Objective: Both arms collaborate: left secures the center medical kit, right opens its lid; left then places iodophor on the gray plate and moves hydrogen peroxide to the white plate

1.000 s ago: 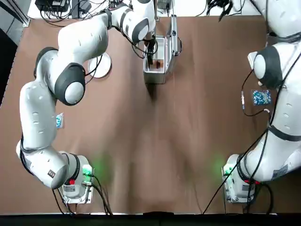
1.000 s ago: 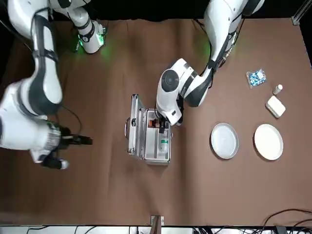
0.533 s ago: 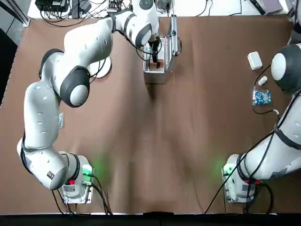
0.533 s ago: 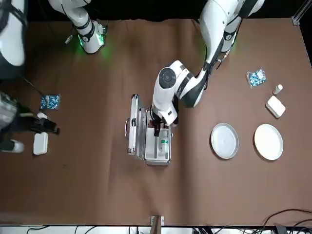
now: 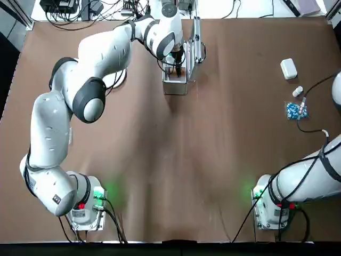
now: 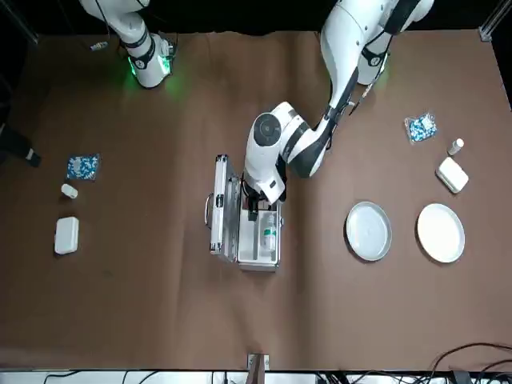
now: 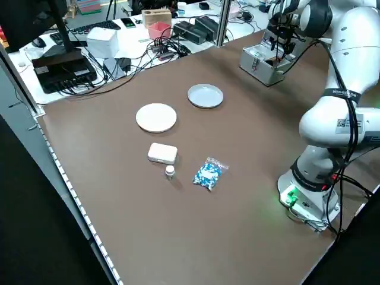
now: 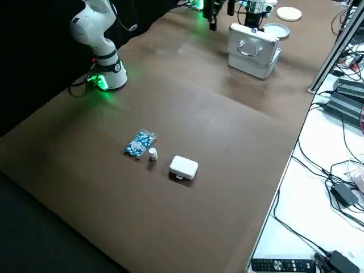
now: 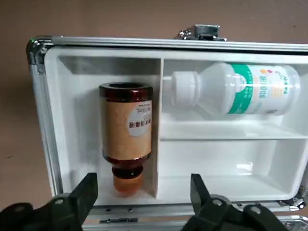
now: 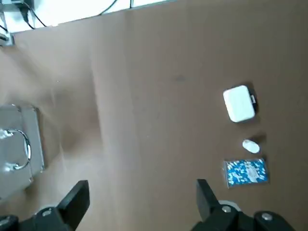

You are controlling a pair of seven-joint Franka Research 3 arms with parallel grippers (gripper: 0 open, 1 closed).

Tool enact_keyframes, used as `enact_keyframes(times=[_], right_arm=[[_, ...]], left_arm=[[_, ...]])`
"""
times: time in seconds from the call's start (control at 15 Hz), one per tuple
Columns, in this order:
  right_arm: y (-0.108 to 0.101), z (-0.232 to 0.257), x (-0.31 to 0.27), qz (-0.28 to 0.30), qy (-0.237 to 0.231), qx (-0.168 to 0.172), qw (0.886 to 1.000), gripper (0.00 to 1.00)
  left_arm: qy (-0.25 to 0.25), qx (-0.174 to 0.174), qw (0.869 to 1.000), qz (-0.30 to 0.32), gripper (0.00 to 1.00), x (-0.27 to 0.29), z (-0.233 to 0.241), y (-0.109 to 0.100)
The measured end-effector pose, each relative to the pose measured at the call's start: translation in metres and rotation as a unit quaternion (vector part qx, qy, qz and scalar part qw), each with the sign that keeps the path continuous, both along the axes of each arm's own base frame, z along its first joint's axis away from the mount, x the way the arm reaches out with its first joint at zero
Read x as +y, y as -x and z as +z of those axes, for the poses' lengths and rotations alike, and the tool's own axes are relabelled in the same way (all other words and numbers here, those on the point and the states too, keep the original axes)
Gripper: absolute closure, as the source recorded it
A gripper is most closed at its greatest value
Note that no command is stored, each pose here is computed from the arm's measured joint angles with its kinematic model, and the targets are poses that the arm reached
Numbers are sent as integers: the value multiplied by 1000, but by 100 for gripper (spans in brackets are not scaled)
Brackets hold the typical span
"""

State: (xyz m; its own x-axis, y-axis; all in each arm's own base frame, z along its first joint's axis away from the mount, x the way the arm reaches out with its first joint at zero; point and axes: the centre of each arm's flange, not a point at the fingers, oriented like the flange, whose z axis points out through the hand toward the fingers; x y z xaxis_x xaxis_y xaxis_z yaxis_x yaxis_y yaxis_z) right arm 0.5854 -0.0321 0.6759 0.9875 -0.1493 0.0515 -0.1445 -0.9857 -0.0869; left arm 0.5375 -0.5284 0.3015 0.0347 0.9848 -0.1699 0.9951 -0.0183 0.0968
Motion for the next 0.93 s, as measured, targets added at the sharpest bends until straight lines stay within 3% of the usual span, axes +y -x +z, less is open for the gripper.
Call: enact_keyframes(times=[0.4,0.67,0.93], right_arm=[[8,-8,6,14,8,12,1000,2],[20,9,-3,6,15,-6,1000,2],[15,8,-7,3,37,-26,999,2]], left_arm=[[-3,8,1000,9,19,-1,-9,1],[-3,11,1000,16,26,-2,-12,3],[-3,12,1000,15,33,-5,-12,6]])
